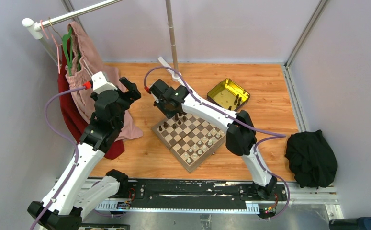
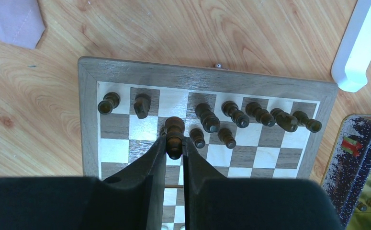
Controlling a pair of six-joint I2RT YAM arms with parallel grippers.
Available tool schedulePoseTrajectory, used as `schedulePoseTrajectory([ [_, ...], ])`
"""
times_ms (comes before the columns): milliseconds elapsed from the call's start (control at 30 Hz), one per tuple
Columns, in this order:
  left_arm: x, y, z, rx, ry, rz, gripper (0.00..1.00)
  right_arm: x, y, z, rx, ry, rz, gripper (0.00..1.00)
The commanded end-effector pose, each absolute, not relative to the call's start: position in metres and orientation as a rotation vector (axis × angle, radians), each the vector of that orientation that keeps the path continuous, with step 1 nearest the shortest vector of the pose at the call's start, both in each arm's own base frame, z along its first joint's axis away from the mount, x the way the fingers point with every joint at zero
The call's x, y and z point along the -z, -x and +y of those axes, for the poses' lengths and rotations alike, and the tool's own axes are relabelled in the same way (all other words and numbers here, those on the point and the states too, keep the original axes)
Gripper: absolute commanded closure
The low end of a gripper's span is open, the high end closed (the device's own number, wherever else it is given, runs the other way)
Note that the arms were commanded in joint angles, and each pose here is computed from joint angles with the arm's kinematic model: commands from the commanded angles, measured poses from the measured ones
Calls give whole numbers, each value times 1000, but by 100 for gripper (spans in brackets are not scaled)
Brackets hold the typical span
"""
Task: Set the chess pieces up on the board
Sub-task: Place the chess piece on the chessboard.
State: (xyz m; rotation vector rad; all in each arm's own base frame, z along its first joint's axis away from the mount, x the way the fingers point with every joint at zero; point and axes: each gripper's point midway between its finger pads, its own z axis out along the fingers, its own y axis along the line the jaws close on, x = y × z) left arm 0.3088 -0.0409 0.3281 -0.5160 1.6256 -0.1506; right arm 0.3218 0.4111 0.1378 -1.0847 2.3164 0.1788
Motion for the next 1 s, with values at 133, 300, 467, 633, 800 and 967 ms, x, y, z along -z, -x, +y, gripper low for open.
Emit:
schedulePoseTrajectory([
  [133,-324,-307,-33,109,533,1626,0,-124,-317,420,-179,1135,2329,100],
  [300,-326,-307,-32,102,529,1625,0,-118,-318,422,-177,1135,2333,100],
  [467,-325,-307,-31,95,529,1625,0,-114,-320,423,-172,1137,2335,100],
  [633,-324,-308,-31,92,529,1626,0,-110,-321,423,-165,1142,2340,100],
  [800,-323,-309,-31,92,530,1626,0,-105,-323,422,-157,1142,2349,100],
  [967,-323,-309,-31,91,530,1626,0,-102,-325,421,-157,1137,2355,100],
])
